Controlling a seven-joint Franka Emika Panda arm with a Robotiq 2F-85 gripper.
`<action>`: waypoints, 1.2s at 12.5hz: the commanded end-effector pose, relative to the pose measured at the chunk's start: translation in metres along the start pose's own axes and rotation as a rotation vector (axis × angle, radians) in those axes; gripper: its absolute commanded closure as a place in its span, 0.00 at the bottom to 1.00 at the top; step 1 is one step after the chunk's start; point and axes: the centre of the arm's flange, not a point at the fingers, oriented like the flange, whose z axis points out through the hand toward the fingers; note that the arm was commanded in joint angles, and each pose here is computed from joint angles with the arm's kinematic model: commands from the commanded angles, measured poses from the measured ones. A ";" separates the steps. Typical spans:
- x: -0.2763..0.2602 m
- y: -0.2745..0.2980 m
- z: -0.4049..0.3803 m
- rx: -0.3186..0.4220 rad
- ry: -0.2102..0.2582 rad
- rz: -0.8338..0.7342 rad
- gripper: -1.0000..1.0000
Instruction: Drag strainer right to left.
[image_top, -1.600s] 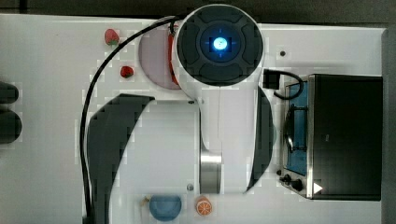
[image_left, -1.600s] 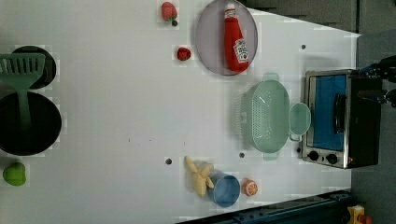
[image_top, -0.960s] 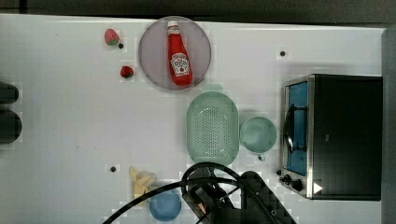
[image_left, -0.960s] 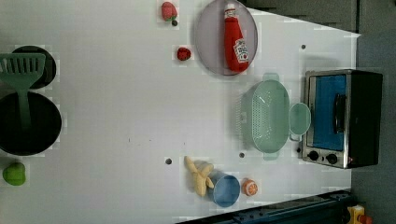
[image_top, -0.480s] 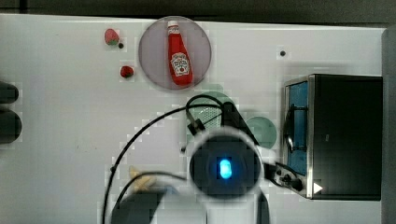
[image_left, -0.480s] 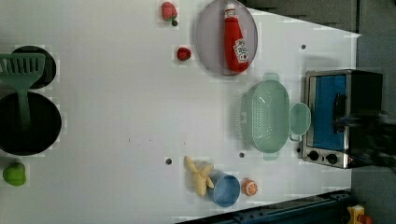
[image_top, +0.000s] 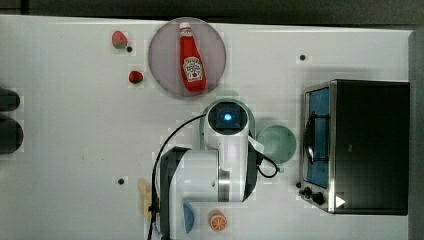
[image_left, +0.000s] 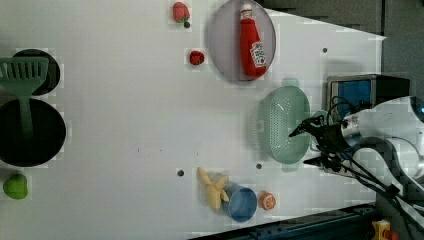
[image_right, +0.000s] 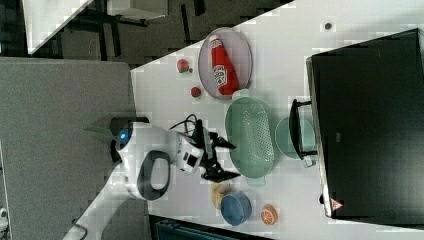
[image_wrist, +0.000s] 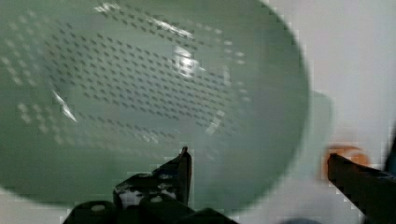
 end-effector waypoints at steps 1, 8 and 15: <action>-0.002 -0.023 -0.023 0.162 0.037 0.182 0.00; -0.010 -0.048 0.081 0.218 0.030 0.243 0.00; -0.036 -0.057 0.109 0.195 0.010 0.238 0.00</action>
